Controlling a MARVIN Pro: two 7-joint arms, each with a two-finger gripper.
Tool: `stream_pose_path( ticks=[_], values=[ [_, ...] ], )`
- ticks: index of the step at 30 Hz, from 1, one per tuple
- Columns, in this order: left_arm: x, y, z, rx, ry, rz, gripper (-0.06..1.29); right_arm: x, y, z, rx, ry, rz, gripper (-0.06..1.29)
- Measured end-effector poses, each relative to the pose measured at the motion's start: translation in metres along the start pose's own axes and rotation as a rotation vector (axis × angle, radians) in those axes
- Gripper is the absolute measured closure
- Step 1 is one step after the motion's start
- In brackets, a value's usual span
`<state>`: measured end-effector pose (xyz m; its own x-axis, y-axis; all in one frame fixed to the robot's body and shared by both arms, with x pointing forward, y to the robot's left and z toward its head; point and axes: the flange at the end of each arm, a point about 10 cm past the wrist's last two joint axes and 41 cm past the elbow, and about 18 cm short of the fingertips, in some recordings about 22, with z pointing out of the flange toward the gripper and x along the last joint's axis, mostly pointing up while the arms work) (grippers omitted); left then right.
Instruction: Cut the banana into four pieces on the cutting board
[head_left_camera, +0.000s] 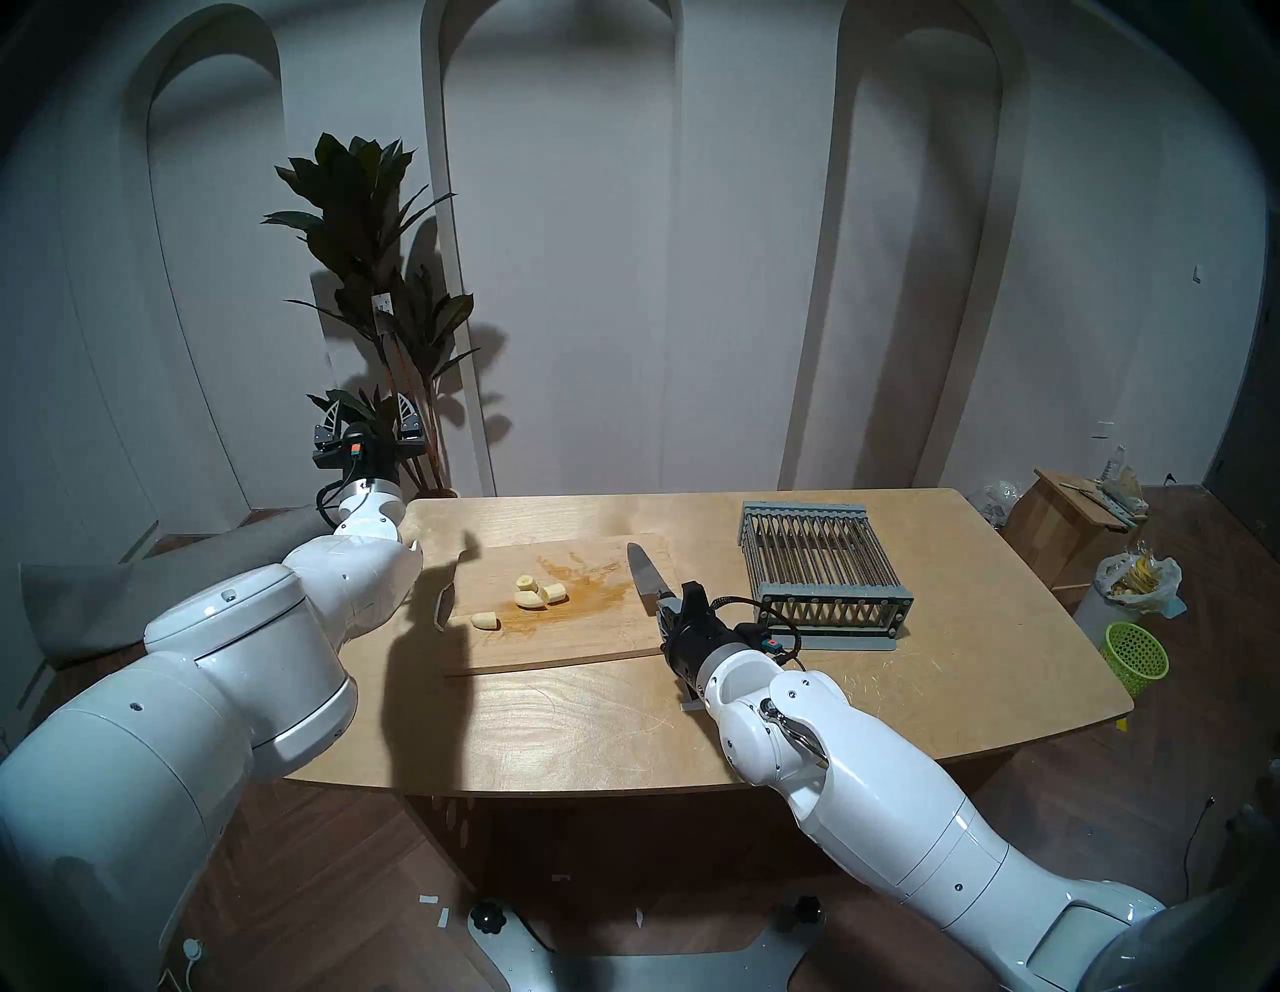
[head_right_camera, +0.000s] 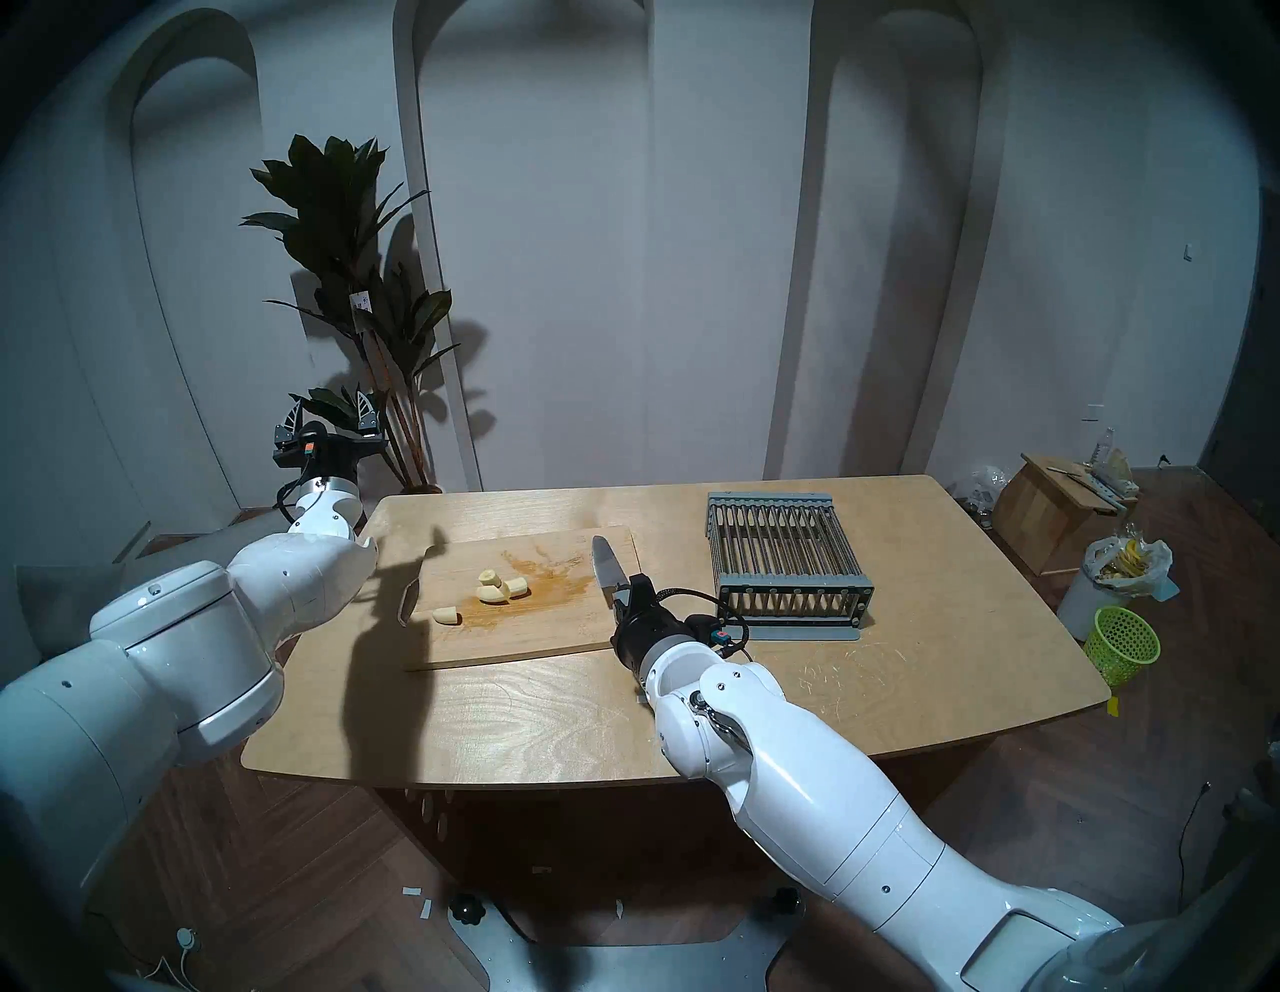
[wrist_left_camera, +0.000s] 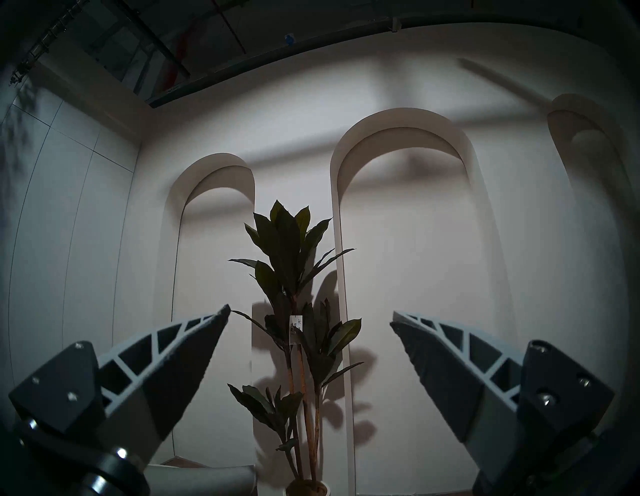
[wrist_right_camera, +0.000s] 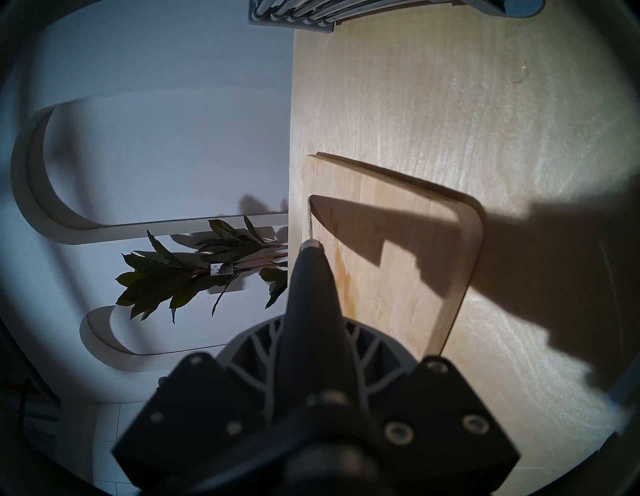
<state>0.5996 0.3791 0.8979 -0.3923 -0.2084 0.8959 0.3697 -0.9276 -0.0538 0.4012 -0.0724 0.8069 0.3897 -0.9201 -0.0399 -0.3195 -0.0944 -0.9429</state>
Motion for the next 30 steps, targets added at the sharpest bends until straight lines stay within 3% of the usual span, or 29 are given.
stream_pose_path(
  ticks=[7,11,13,14,15,23,30],
  values=[
    [-0.001,0.001,0.000,0.028,-0.017,0.021,-0.02,0.005,0.000,0.000,-0.037,0.007,-0.022,0.95],
    [-0.002,0.002,0.000,0.046,-0.030,0.036,-0.02,0.009,0.000,0.000,-0.062,0.014,-0.038,0.81],
    [-0.002,0.003,0.000,0.053,-0.034,0.042,-0.02,0.011,-0.001,0.000,-0.070,0.016,-0.045,0.67],
    [-0.002,0.003,0.000,0.058,-0.037,0.046,-0.02,0.012,-0.002,0.000,-0.075,0.018,-0.050,0.05],
    [-0.002,0.003,0.000,0.061,-0.039,0.048,-0.02,0.013,-0.002,-0.001,-0.077,0.019,-0.053,-0.02],
    [-0.001,0.005,0.001,0.097,-0.058,0.077,-0.02,0.015,-0.006,-0.002,-0.124,0.017,-0.091,-0.02],
    [-0.001,0.007,0.002,0.121,-0.072,0.099,-0.02,0.001,-0.003,-0.007,-0.195,-0.028,-0.150,-0.02]
  ],
)
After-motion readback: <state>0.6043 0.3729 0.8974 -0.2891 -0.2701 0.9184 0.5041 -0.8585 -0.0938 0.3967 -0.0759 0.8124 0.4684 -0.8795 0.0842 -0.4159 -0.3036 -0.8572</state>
